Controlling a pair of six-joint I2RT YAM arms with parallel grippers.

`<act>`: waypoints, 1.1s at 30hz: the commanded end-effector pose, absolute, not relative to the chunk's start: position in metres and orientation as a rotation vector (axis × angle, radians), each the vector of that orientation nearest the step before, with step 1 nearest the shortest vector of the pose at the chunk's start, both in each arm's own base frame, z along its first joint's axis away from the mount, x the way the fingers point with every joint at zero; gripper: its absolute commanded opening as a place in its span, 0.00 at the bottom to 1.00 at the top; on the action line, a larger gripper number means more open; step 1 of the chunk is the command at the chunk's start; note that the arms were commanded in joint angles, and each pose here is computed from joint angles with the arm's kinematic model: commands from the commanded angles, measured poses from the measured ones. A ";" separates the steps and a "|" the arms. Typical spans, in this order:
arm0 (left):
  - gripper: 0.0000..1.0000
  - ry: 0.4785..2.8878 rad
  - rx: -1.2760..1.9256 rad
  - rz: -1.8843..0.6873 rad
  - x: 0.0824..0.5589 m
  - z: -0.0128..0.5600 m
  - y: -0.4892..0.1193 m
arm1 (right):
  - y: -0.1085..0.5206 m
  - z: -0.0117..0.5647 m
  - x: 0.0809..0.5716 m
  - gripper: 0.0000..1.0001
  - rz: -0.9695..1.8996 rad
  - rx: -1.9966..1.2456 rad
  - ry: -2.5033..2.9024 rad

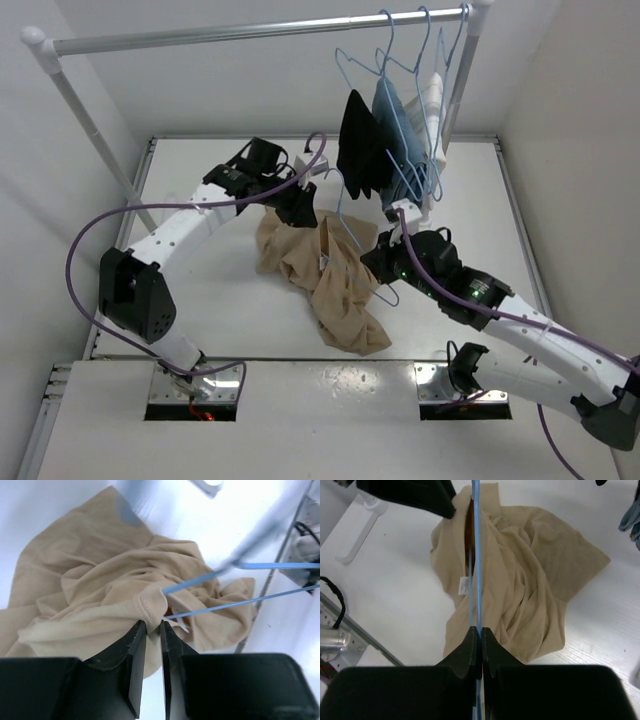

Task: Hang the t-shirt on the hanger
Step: Place tshirt on hanger

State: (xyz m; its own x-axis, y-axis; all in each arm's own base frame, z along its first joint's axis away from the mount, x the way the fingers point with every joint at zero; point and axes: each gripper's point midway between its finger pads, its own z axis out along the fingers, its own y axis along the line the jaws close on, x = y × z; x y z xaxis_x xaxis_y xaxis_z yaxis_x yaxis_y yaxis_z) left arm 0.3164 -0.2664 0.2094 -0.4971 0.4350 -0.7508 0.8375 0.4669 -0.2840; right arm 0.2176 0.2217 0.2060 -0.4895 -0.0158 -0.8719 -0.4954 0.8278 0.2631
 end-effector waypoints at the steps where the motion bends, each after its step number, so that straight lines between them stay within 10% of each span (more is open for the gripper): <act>1: 0.23 2.028 1.059 -0.986 0.301 0.248 -0.278 | 0.228 0.225 0.236 0.00 0.624 -0.311 1.886; 15: 0.23 1.912 1.174 -0.839 0.315 0.254 -0.268 | 0.232 0.184 0.237 0.00 0.656 -0.303 1.843; 22: 0.49 1.607 1.443 -0.461 0.356 0.222 -0.206 | 0.226 0.172 0.232 0.00 0.655 -0.304 1.844; 25: 0.79 1.318 1.562 -0.356 0.361 0.213 -0.208 | 0.228 0.174 0.229 0.00 0.676 -0.315 1.837; 33: 0.86 1.119 1.689 -0.493 0.395 0.186 -0.256 | 0.230 0.172 0.227 0.00 0.687 -0.338 1.836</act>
State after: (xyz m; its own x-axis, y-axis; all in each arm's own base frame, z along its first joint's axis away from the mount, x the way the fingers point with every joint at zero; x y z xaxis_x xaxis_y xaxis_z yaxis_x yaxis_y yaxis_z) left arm 0.3779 -0.2286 0.1605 0.2598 0.5555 -0.7899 0.9345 0.0614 0.3506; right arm 0.2234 0.2223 0.1495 -0.4239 0.0431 -0.9047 -0.5030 0.8195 0.2747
